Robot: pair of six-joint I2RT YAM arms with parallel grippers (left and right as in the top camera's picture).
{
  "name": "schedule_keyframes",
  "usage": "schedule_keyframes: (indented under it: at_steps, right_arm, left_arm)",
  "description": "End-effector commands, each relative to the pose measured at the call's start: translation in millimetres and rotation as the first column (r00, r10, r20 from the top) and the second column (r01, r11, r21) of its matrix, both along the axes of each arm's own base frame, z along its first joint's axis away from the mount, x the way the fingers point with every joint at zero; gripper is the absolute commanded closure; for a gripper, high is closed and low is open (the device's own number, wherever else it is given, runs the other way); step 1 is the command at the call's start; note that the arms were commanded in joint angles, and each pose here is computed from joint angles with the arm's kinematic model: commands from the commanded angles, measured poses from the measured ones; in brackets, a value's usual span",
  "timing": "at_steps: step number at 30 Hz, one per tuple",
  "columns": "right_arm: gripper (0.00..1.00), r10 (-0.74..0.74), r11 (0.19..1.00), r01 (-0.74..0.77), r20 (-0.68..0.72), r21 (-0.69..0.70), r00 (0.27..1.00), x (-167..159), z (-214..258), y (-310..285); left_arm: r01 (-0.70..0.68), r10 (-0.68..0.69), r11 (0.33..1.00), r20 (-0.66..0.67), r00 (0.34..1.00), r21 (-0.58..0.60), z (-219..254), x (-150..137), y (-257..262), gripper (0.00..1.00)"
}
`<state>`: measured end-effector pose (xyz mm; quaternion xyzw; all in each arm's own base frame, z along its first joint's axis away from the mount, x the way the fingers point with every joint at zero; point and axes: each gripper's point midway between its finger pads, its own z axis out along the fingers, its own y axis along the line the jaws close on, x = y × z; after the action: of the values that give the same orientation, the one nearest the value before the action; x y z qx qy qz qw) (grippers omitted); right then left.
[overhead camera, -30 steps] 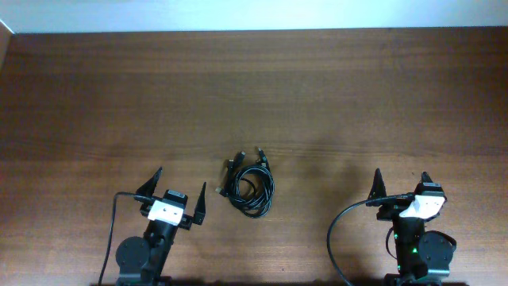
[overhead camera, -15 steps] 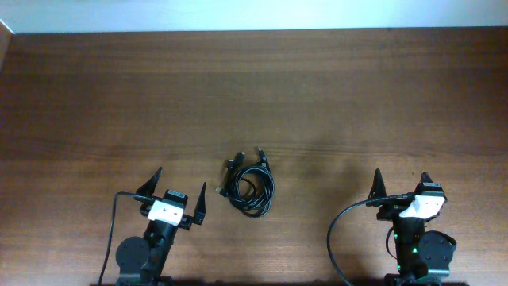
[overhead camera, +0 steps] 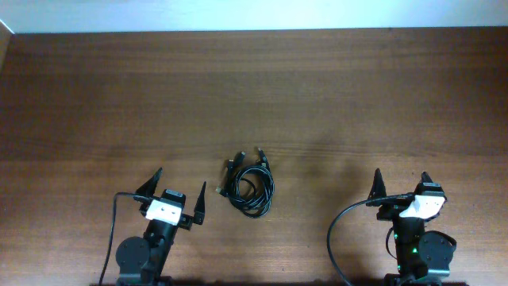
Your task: Untangle cables
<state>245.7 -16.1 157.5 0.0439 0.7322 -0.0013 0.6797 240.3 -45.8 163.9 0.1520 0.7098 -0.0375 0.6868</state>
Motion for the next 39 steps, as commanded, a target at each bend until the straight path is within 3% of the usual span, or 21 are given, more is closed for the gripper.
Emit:
schedule_keyframes:
  at_steps: [1, 11, 15, 18, 28, 34, 39]
  right_arm:
    - [0.01, -0.016, 1.0, 0.016, -0.007, 0.01, 1.0, -0.3, -3.2, -3.0]
    - [0.01, -0.015, 1.0, 0.015, -0.007, 0.01, 1.0, -0.3, -3.1, -2.9]
    - [0.01, -0.016, 1.0, 0.016, -0.007, 0.01, 1.0, -0.3, -3.1, -3.0]
    - [0.01, -0.015, 1.0, 0.015, -0.007, 0.01, 1.0, -0.3, -3.1, -2.9]
    - [0.01, -0.016, 1.0, 0.016, -0.007, 0.01, 1.0, -0.3, -3.1, -3.0]
    - [0.01, -0.016, 1.0, 0.016, -0.007, 0.01, 1.0, -0.3, -3.2, -3.0]
    - [0.01, -0.016, 1.0, 0.016, -0.007, 0.01, 1.0, -0.3, -3.1, -3.0]
  left_arm:
    - [-0.006, 0.005, 0.998, -0.022, 1.0, -0.067, -2.1, 0.1, 0.2, 0.01]
    - [0.058, -0.072, 0.981, -0.07, 0.995, -0.187, -3.2, -4.2, -12.8, 0.01]
    - [0.136, -0.187, 0.966, -0.233, 0.954, -0.22, -22.1, -19.0, -31.1, 0.01]
    - [0.112, -0.189, 0.967, -0.354, 0.916, -0.227, -34.9, -29.0, -31.4, 0.01]
    - [0.123, -0.189, 0.976, -0.412, 0.892, -0.181, 12.4, -33.8, -31.3, 0.01]
    - [0.124, -0.179, 0.983, -0.569, 0.802, -0.134, 26.5, -25.4, -29.5, 0.01]
    - [0.151, -0.178, 0.983, -0.712, 0.679, -0.102, 17.0, -15.4, -29.2, 0.01]
